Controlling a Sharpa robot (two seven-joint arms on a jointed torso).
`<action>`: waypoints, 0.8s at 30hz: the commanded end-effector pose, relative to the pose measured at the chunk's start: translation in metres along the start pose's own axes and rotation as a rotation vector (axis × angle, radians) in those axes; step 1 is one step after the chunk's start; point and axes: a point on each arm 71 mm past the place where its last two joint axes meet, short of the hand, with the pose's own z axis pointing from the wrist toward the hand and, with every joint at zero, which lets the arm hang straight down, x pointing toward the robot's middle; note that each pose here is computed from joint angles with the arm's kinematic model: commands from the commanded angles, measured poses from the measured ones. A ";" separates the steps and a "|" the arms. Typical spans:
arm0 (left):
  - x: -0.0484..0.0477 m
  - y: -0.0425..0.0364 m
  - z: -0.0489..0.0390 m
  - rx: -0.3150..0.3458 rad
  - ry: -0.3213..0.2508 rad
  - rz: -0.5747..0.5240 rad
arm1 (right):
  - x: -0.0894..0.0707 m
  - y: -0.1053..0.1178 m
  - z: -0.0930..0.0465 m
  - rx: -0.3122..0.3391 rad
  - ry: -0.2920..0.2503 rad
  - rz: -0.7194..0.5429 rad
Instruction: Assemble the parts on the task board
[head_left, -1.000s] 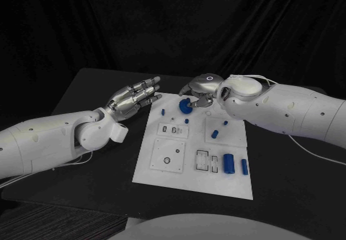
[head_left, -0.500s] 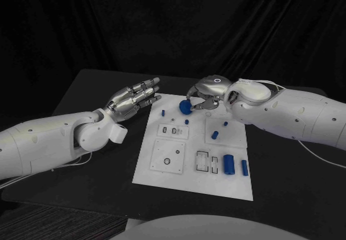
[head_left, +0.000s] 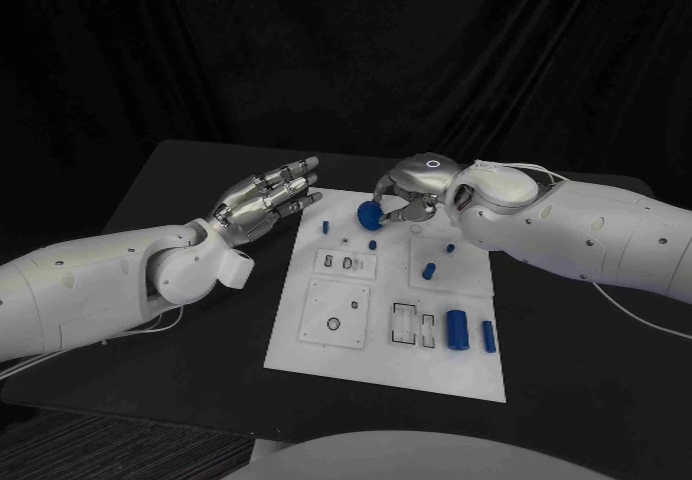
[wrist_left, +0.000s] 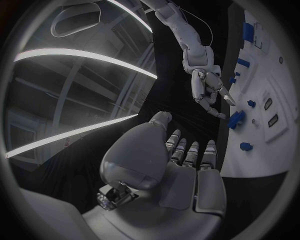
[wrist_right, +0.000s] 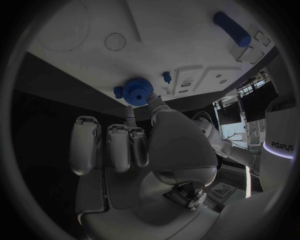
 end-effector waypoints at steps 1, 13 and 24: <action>0.0020 -0.0004 0.0007 0.010 0.013 -0.010 | 0.004 -0.002 0.001 0.029 0.021 0.000; 0.0021 -0.0002 0.0012 0.010 0.015 -0.011 | 0.007 0.000 0.006 0.027 0.031 0.000; 0.0028 0.0002 0.0022 0.010 0.018 -0.012 | 0.008 0.004 0.009 0.018 0.047 0.001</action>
